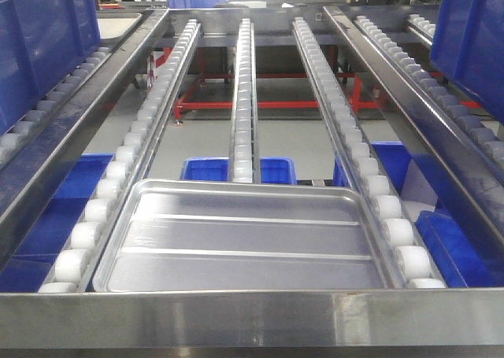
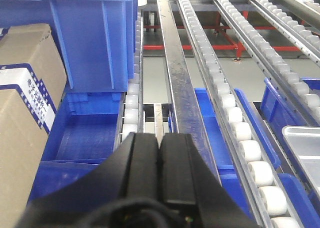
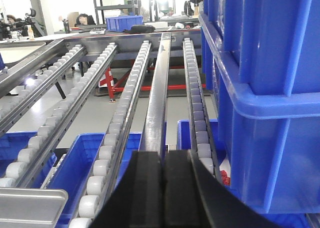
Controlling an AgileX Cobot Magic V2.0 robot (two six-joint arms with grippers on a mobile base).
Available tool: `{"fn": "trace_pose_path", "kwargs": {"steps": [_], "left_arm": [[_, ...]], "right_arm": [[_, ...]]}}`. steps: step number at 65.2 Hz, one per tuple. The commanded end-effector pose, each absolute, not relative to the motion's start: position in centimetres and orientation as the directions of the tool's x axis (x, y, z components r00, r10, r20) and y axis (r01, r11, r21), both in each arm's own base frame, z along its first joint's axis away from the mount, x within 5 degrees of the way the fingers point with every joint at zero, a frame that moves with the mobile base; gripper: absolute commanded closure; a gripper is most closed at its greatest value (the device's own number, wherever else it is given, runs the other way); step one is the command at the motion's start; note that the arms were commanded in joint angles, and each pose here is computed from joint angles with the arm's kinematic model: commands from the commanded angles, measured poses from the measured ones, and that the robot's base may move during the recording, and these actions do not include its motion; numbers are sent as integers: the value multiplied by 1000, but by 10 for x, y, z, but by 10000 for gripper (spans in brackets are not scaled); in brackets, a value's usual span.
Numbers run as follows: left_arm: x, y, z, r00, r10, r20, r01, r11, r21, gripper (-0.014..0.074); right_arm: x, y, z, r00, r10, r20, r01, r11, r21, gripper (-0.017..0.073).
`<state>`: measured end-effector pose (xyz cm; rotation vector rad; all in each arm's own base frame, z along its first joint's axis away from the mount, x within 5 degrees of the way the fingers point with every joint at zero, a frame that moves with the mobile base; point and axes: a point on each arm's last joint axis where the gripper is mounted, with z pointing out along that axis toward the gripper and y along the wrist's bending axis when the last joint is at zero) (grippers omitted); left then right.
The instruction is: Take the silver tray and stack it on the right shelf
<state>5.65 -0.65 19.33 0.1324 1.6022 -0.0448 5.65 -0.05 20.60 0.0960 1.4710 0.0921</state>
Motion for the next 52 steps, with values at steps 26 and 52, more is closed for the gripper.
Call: {"fn": "trace_pose_path", "kwargs": {"steps": [26,52], "left_arm": [[57,-6,193,30,53,-998,102,993,56,694],[57,-6,199,89,40,-995,95,994,48,695]], "right_arm": [[54,0,215,197,107,-975,-13,994,106,510],[54,0,215,199,108,-974,-14,994,107,510]]}}
